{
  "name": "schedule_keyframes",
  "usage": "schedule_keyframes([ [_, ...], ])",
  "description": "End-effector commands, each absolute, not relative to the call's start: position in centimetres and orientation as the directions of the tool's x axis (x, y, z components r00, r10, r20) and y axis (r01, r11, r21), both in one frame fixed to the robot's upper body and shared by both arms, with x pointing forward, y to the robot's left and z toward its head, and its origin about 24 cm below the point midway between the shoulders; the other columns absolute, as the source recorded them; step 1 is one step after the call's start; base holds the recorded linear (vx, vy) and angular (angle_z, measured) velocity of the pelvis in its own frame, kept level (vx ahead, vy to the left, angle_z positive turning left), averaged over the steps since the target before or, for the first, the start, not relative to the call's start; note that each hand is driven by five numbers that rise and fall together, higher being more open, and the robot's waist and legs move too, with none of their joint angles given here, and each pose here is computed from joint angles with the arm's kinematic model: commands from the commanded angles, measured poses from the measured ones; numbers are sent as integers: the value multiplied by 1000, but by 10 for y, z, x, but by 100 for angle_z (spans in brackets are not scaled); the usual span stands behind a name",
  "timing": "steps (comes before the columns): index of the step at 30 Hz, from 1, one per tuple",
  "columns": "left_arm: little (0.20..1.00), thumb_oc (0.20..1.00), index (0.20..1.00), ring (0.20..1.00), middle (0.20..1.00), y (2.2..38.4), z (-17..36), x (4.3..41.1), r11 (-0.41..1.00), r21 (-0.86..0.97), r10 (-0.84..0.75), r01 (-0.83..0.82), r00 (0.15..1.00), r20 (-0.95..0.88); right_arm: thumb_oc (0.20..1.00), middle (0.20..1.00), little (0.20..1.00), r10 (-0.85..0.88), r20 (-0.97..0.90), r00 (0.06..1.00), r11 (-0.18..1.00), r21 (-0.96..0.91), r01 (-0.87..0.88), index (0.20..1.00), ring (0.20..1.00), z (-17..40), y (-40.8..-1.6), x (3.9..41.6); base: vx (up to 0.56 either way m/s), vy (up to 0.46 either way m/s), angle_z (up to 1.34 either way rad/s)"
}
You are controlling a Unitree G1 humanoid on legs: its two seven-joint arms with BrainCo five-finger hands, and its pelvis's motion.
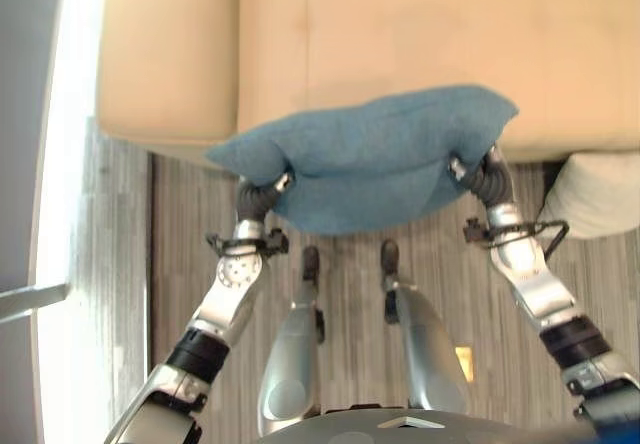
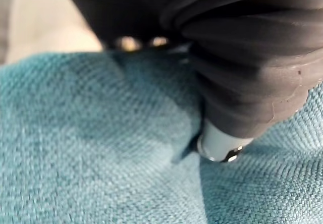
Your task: Pick up all the scattered cushions and arrange them neatly on the sofa.
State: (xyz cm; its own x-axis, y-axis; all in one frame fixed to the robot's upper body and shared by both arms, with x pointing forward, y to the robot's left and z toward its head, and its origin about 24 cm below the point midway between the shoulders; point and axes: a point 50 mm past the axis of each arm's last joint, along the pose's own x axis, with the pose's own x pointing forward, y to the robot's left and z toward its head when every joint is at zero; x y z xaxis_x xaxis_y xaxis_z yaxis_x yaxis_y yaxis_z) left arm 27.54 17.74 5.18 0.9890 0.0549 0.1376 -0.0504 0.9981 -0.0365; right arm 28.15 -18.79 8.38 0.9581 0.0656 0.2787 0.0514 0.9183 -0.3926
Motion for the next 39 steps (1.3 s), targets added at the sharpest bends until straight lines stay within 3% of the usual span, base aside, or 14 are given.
schedule_keyframes([
  [1, 200, 200, 200, 200, 200, 171, 72, 280, 999, 22, -34, 29, 965, 260, 200, 200, 200, 157, 354, 922, 920, -392, -6, 200, 200, 96, -177, 273, 145, -55, 12],
  [14, 200, 200, 200, 200, 200, 181, 41, 263, 999, 35, -27, 23, 992, 126, 200, 200, 200, 109, 222, 969, 908, -419, -6, 200, 200, 69, -198, 259, 135, -47, 10],
  [29, 200, 200, 200, 200, 200, 194, 32, 251, 998, 50, 19, -23, 996, 86, 200, 200, 200, 190, 229, 955, 902, -426, -78, 200, 200, 72, -167, 271, 263, 155, -50],
  [39, 200, 200, 200, 200, 200, 169, 24, 258, 999, -18, -41, 42, 998, 49, 200, 200, 200, 150, 199, 968, 901, -431, -51, 200, 200, 65, -183, 261, 213, -166, 26],
])
